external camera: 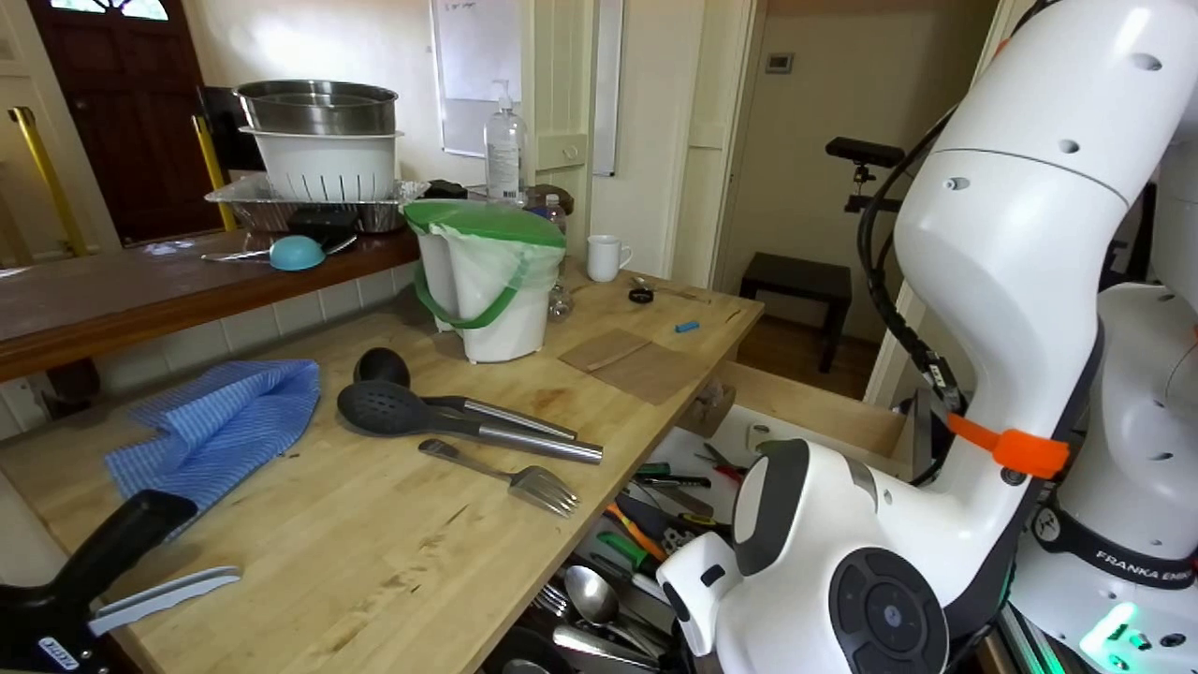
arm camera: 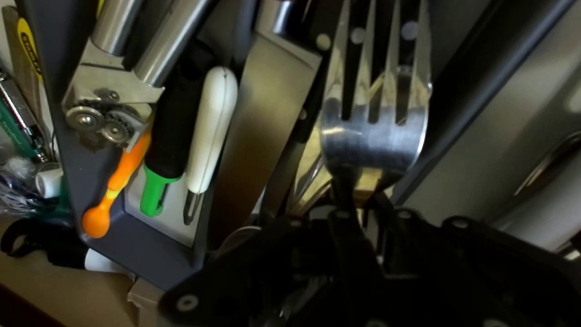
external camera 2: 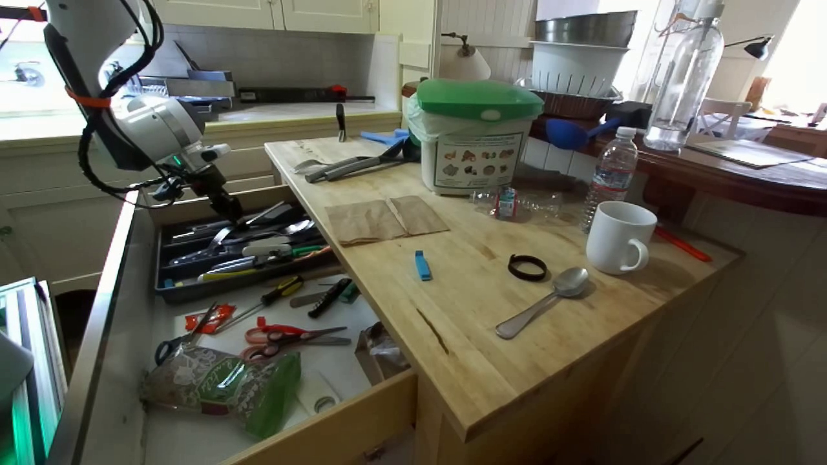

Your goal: Place one silver fork in the open drawer.

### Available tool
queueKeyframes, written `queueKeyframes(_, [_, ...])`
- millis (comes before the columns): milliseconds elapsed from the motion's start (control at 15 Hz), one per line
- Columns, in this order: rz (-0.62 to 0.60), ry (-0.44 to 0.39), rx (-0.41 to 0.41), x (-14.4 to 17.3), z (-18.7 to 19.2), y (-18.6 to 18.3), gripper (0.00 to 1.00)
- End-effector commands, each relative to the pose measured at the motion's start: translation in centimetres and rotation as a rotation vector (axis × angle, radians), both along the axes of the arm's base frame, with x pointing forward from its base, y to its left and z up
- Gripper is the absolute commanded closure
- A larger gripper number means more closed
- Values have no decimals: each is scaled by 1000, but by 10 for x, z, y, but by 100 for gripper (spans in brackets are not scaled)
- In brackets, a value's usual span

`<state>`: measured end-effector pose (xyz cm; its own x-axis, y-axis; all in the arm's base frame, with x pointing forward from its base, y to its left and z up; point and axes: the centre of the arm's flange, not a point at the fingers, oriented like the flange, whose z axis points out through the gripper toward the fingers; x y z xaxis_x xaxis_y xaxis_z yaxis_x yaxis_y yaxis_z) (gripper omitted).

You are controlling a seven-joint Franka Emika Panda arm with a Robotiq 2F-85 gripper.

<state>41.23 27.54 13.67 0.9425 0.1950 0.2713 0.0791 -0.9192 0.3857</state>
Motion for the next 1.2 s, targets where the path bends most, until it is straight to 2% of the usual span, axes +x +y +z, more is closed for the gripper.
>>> queueKeyframes(0, [-1, -4, 27, 4, 4, 0, 97])
queueKeyframes(333, [-97, 30, 218, 8, 18, -25, 97])
queueKeyframes(733, [-224, 44, 440, 5, 17, -63, 97])
queueKeyframes(933, [-284, 40, 517, 1, 16, -79, 97])
queueKeyframes(1133, [-337, 41, 559, -1, 17, -92, 97])
